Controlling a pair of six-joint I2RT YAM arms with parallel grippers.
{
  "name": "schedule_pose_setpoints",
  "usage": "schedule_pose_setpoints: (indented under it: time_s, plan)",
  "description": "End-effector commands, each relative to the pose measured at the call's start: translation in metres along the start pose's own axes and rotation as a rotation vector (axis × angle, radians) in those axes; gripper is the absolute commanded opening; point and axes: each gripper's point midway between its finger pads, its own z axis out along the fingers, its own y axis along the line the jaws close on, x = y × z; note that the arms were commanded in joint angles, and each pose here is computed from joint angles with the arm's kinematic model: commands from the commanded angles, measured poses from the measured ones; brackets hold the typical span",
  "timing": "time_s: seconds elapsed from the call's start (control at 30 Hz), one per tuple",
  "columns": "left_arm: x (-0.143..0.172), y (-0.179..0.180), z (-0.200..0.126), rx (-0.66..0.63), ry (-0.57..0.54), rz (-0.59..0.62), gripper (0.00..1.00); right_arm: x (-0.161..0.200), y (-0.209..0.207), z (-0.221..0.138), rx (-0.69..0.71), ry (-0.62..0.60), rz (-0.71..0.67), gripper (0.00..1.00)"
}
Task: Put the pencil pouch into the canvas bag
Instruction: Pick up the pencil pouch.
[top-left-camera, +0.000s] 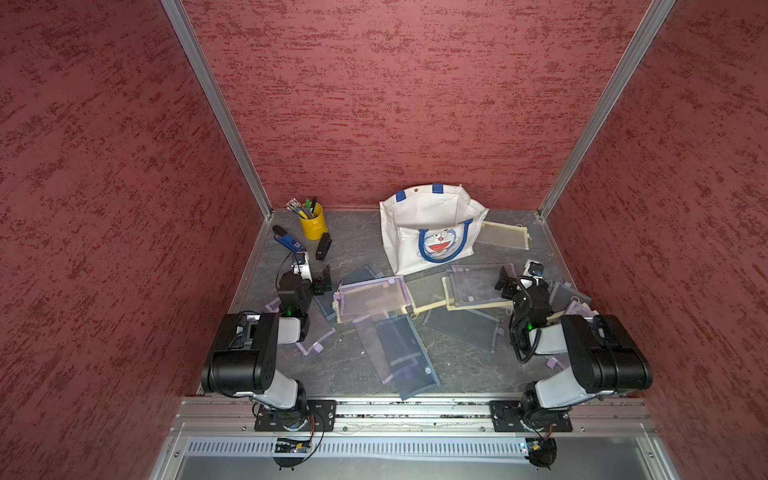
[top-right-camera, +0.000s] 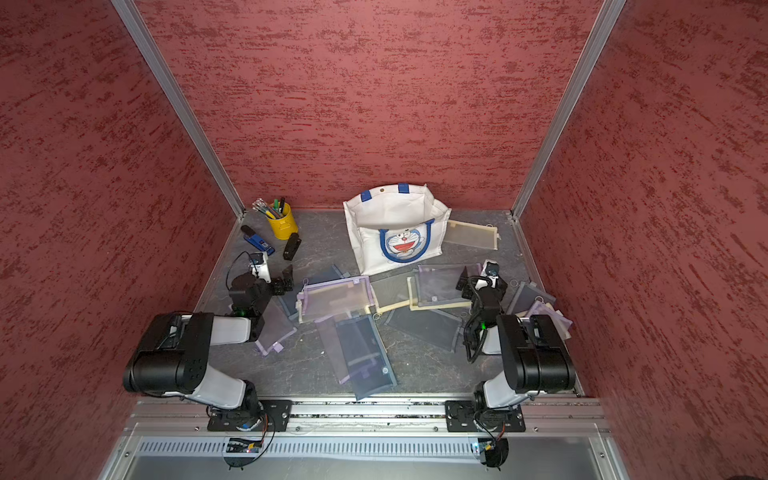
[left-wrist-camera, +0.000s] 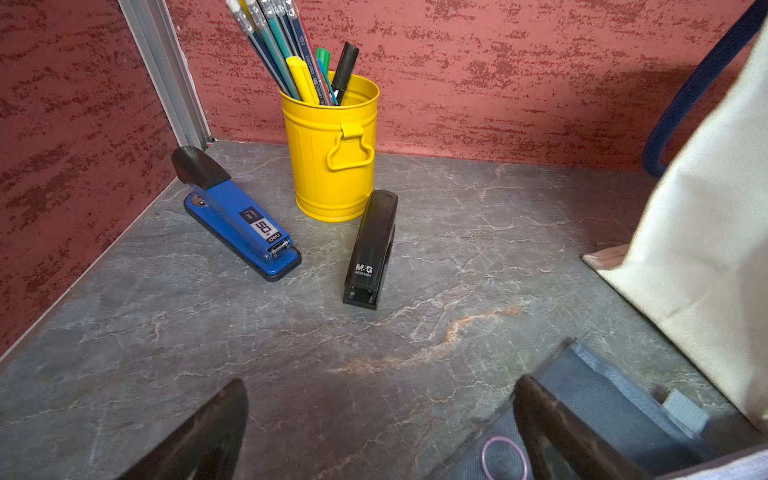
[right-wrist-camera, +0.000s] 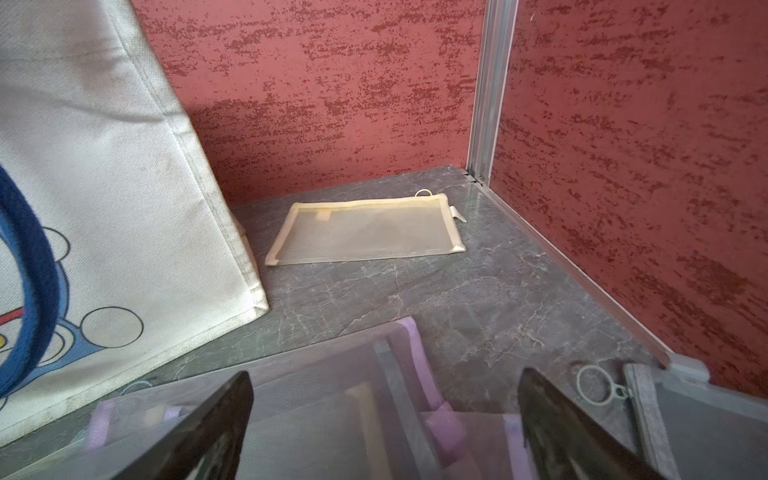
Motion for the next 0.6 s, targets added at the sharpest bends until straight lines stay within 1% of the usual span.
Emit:
schedule_pose_setpoints:
  time_s: [0.0, 0.57]
  plan:
    - [-0.0067, -0.0032, 0.0031, 0.011, -0.018, -0.003, 1.0, -0.0154, -0.004, 0.004, 0.024, -0.054, -0.01, 0.99]
    - [-0.0064, -0.0035, 0.0031, 0.012, -0.018, -0.003, 1.0, -0.0155, -0.0043, 0.0041, 0.025, -0.054, -0.01, 0.99]
